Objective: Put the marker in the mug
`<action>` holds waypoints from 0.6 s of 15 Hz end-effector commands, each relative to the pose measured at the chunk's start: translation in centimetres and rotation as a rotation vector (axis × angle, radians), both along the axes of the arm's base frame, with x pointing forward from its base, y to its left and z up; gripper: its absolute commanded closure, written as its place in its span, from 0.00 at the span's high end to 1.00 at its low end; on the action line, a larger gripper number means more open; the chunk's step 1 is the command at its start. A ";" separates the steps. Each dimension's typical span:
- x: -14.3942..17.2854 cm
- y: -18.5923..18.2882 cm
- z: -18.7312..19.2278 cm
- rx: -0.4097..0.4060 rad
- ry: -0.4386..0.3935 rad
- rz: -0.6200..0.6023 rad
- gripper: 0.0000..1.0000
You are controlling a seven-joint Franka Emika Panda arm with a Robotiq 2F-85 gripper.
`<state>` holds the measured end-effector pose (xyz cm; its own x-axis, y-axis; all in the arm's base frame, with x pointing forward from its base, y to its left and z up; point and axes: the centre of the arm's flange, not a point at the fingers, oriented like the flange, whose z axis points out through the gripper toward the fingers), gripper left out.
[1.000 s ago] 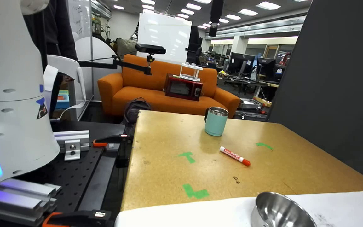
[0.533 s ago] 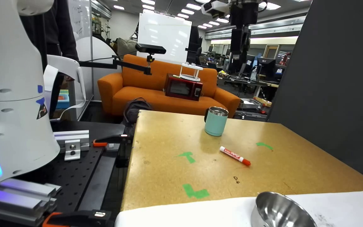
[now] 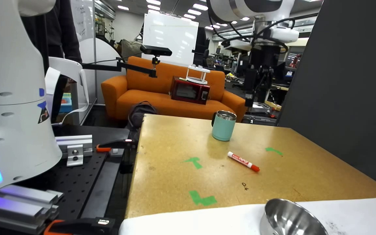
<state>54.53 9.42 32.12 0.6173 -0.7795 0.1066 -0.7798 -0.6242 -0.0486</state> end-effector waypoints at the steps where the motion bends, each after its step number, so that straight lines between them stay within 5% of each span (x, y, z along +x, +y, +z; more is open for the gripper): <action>1: 2.9 -0.1 -3.0 0.054 0.052 -0.037 1.00; 9: 3.9 -0.3 -10.6 0.194 0.083 0.053 1.00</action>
